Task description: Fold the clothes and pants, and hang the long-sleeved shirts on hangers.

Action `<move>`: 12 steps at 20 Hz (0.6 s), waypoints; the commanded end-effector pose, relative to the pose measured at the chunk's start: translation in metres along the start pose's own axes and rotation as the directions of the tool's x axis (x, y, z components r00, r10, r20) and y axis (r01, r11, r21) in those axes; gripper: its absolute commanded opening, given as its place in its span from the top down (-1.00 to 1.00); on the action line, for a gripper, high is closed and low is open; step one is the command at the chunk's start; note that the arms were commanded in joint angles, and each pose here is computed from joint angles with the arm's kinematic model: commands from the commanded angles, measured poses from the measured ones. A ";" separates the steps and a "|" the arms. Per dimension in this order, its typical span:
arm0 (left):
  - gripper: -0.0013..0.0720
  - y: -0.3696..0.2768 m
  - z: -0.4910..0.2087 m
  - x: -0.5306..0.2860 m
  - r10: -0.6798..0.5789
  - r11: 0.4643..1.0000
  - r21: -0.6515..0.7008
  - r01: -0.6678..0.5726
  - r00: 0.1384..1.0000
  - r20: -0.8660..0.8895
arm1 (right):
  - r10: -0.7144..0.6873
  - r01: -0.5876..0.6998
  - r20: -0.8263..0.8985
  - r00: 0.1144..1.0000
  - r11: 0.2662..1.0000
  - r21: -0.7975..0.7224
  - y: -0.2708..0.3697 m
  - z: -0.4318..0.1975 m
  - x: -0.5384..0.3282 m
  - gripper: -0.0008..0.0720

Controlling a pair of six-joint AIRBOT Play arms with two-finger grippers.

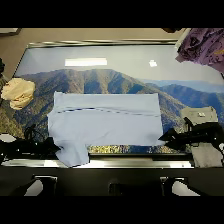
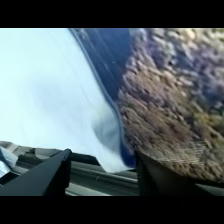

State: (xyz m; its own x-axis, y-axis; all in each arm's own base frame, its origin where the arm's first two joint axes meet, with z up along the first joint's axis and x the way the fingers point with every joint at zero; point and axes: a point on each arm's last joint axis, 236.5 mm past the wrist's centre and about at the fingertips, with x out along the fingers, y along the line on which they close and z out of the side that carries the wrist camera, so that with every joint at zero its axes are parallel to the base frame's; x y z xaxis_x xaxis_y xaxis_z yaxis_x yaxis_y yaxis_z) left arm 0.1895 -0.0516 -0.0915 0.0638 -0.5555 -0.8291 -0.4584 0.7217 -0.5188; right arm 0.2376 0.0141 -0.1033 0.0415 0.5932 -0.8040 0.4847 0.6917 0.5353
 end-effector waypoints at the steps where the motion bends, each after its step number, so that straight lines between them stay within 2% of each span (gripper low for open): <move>1: 0.92 -0.003 0.005 -0.004 -0.001 1.000 0.009 0.001 1.000 0.015 | 0.010 -0.010 0.027 1.000 1.000 -0.007 -0.001 0.004 0.005 0.12; 2: 0.92 -0.003 0.006 -0.005 -0.002 1.000 0.011 0.001 1.000 0.019 | 0.018 -0.018 0.018 1.000 1.000 -0.010 -0.001 0.000 0.008 0.31; 3: 0.92 -0.004 0.008 -0.006 -0.002 1.000 0.012 0.002 1.000 0.024 | 0.027 -0.027 0.009 1.000 1.000 -0.015 0.000 -0.003 0.010 0.40; 4: 0.92 -0.006 0.011 -0.008 -0.002 1.000 0.015 0.002 1.000 0.031 | 0.034 -0.034 0.000 0.999 0.999 -0.021 0.002 -0.005 0.010 0.77; 5: 0.91 -0.008 0.014 -0.012 -0.004 1.000 0.014 0.003 0.999 0.039 | 0.042 -0.042 -0.005 0.999 0.999 -0.022 0.004 -0.007 0.010 0.88; 9: 0.92 -0.031 0.022 -0.045 -0.016 1.000 0.008 0.016 0.998 0.063 | 0.034 -0.034 -0.002 0.999 0.998 0.050 0.009 -0.014 -0.001 0.88; 12: 0.92 -0.035 0.014 -0.079 0.051 0.998 -0.029 -0.047 0.988 0.147 | -0.021 0.022 -0.014 1.000 0.997 0.073 0.010 -0.035 -0.019 0.88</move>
State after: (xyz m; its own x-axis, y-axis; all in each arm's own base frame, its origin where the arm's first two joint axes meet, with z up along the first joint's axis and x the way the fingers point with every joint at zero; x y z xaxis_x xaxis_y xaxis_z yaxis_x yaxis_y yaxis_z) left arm 0.2205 -0.0358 -0.0358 0.1550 -0.5076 -0.8476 -0.4420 0.7316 -0.5189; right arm 0.2274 0.0235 -0.0894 0.0573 0.6002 -0.7978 0.5086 0.6701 0.5407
